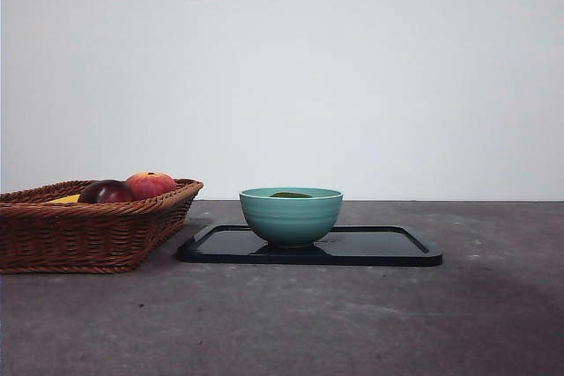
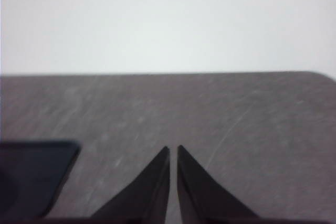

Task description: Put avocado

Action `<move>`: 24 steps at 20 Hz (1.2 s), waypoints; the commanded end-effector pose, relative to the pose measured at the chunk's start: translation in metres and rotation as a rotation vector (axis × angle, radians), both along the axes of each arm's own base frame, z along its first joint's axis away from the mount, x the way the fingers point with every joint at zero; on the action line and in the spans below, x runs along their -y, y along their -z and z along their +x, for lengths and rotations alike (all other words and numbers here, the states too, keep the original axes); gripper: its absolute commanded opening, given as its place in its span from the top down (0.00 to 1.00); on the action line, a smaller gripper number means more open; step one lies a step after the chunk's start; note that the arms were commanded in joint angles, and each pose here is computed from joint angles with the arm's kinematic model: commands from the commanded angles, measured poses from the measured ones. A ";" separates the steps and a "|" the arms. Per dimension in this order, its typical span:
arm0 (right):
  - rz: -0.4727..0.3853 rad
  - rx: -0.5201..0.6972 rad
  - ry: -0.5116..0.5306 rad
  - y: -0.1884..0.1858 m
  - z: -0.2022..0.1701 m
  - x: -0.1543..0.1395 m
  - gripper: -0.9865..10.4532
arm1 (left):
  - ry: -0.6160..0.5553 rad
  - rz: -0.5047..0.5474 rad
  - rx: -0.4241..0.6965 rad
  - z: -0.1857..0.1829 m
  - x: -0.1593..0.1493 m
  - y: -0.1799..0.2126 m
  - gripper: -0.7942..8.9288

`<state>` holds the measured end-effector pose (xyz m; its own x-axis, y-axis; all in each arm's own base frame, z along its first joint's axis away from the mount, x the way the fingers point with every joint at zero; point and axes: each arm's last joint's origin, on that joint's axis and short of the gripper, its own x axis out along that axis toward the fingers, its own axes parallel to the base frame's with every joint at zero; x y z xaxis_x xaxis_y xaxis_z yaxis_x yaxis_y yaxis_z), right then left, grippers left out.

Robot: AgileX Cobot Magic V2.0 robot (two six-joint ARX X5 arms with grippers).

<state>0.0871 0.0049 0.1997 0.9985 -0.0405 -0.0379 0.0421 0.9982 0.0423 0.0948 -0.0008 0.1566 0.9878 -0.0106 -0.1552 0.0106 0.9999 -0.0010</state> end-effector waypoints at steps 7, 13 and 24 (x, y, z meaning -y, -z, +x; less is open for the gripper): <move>-0.031 -0.084 -0.087 0.042 0.009 0.002 0.90 | 0.003 0.011 -0.024 0.001 0.000 0.008 0.90; -0.059 -0.131 -0.130 0.050 0.009 0.002 0.90 | 0.003 0.011 -0.024 0.001 0.000 0.008 0.90; -0.069 -0.125 -0.124 0.050 0.009 0.003 0.90 | 0.003 0.011 -0.024 0.001 0.000 0.008 0.90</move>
<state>0.0958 0.0021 0.1525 0.9849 0.0755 -0.1559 -0.0791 0.9967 -0.0173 0.0948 -0.0008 0.1566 0.9879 -0.0106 -0.1548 0.0110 0.9999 0.0020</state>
